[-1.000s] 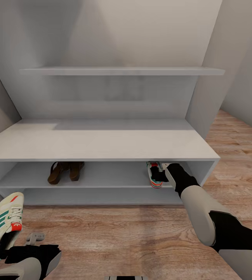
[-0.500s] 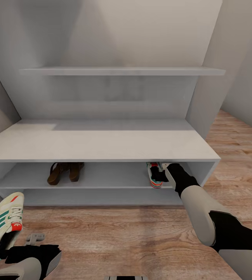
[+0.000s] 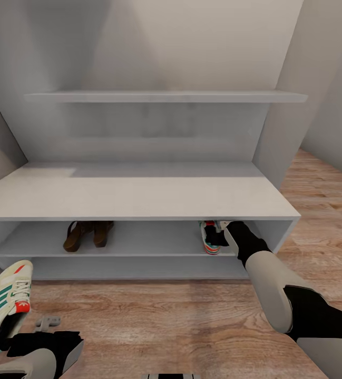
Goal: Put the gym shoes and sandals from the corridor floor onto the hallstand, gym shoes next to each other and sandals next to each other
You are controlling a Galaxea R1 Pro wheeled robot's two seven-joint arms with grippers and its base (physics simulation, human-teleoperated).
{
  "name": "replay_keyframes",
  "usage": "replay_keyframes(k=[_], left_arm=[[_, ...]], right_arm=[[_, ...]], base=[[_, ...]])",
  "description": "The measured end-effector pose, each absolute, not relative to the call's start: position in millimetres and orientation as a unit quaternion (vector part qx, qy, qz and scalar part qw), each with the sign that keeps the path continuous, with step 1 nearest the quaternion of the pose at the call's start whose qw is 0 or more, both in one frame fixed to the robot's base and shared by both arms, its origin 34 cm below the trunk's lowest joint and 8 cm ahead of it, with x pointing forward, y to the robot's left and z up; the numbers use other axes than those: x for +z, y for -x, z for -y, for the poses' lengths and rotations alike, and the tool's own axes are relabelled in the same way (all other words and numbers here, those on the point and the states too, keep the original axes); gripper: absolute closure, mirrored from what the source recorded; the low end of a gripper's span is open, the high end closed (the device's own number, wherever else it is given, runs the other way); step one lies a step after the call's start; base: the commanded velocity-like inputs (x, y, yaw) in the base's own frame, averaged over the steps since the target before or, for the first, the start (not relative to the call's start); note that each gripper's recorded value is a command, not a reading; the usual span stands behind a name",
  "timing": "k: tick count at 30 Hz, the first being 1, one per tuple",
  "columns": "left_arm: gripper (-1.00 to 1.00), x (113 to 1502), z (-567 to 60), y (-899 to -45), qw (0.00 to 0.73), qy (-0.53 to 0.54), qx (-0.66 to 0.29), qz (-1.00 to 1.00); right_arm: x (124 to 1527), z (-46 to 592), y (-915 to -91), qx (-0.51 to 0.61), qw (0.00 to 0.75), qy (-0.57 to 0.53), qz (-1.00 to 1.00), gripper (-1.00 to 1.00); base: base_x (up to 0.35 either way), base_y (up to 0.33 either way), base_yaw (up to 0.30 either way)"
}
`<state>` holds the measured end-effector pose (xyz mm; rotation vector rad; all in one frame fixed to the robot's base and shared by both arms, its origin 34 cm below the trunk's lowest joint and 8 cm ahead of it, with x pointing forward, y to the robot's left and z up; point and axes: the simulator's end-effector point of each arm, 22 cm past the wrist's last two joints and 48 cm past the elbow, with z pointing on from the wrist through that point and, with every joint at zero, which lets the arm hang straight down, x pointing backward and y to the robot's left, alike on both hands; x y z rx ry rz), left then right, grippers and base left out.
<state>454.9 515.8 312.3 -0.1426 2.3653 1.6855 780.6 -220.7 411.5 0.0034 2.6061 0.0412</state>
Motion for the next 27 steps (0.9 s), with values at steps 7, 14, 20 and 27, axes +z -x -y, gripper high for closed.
replay_keyframes(k=[7, 14, 20, 27], left_arm=[[1.0, 311.9, -515.3, -455.0, 0.117, 0.049, 0.575, -0.808], [1.0, 312.3, -515.6, -455.5, 0.117, 0.048, 0.575, -0.808], [1.0, 312.1, -515.9, -454.9, 0.117, 0.049, 0.575, -0.808], [1.0, 312.2, -515.4, -455.2, 0.117, 0.048, 0.575, -0.808]], right_arm=[[411.5, 220.7, -780.6, 0.015, 0.264, -0.001, -0.964, -1.0], [411.5, 220.7, -780.7, 0.015, 0.264, -0.001, -0.964, -1.0], [411.5, 220.7, -780.7, 0.015, 0.264, -0.001, -0.964, -1.0], [411.5, 220.7, -780.7, 0.015, 0.264, -0.001, -0.964, -1.0]], base=[[0.001, 0.0, 0.0], [-0.067, -0.006, 0.0], [-0.274, -0.057, 0.0], [-0.114, -0.018, 0.0]])
